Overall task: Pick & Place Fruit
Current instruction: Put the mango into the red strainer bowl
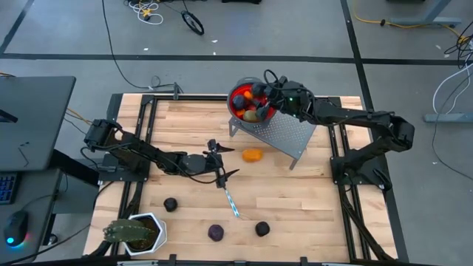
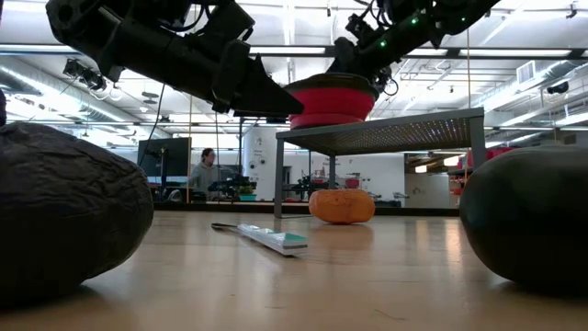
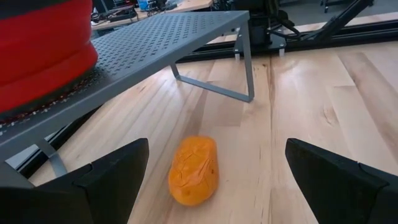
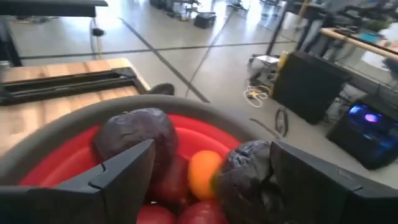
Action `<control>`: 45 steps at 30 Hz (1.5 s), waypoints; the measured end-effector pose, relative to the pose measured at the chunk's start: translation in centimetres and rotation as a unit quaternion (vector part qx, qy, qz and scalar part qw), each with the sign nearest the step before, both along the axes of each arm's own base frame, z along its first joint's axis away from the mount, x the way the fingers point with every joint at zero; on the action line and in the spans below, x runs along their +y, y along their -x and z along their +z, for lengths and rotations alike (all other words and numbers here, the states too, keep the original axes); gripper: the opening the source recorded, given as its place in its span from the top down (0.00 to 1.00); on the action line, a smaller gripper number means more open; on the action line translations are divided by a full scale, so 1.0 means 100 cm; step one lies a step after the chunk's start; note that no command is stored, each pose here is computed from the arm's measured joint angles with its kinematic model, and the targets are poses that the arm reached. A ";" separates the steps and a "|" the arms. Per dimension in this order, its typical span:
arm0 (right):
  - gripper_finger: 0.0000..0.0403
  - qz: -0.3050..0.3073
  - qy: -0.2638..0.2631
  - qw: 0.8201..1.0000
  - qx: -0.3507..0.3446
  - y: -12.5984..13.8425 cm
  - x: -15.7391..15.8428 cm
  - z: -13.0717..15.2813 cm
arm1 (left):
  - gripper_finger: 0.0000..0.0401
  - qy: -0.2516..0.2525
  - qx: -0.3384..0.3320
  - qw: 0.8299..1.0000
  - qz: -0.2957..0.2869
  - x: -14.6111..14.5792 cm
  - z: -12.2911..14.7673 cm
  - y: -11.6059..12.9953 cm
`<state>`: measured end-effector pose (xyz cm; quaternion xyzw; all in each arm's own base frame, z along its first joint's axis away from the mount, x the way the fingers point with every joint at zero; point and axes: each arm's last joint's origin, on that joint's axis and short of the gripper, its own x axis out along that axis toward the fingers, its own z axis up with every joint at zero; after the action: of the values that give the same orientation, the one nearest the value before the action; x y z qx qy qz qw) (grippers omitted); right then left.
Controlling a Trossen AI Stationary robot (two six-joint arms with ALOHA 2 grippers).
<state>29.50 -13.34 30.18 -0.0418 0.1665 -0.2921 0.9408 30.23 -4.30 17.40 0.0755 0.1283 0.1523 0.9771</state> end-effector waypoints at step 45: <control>0.20 0.169 -0.038 0.980 0.095 0.035 0.230 -0.001 | 0.04 0.026 -0.012 0.999 -0.022 0.016 -0.012 -0.010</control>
<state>26.05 9.69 30.10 -0.0611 0.2563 -0.1168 0.9576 31.27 -2.65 16.17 0.0514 0.1184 0.1285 0.9833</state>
